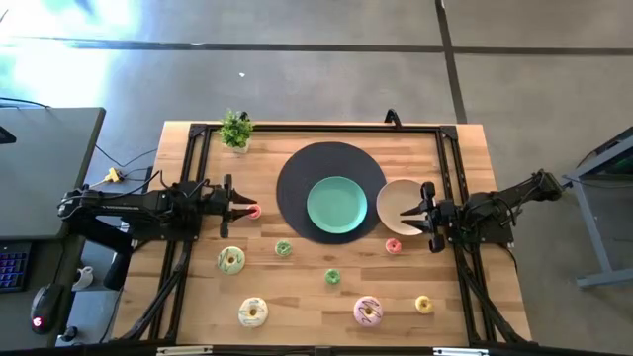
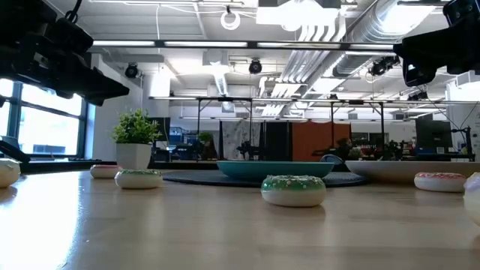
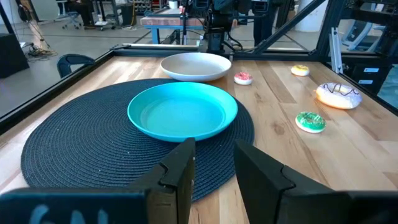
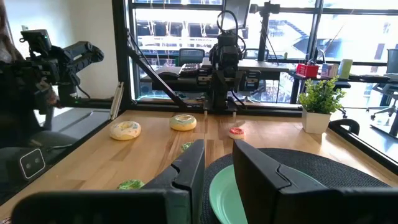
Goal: Pick & Place donuts
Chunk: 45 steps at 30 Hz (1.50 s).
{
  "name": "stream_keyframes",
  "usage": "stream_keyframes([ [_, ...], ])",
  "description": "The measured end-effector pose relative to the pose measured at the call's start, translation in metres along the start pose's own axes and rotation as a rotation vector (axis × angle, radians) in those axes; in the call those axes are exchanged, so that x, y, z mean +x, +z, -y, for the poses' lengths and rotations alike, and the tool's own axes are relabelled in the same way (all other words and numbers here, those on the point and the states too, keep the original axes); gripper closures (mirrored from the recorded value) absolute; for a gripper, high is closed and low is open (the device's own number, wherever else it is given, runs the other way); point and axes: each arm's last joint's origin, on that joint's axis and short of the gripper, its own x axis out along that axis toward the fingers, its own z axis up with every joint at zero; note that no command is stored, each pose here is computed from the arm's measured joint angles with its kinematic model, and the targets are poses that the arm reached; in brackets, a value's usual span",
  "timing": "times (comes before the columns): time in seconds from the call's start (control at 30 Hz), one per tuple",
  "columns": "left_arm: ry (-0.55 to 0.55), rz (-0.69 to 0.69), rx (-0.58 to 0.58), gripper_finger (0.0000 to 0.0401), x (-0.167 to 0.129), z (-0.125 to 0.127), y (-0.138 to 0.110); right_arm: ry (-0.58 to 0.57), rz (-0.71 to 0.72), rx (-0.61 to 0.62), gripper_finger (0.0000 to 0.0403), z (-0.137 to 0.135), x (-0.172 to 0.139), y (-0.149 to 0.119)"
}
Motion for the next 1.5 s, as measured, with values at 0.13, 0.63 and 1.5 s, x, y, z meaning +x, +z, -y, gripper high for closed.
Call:
stream_keyframes([
  [0.13, 0.0, 0.0, 0.0, 0.029, 0.0, 0.0, 0.0, 0.0, 0.0, 0.0, 0.0323, 0.0, 0.0, 0.0],
  [0.63, -0.011, 0.007, -0.027, 0.029, 0.0, 0.0, 0.001, 0.0, 0.0, 0.0, 0.0323, 0.0, 0.0, 0.0],
  [1.5, 0.141, -0.213, -0.331, 0.029, -0.028, -0.003, 0.088, 0.064, 0.044, -0.138, 0.0323, -0.002, 0.0, 0.004],
])
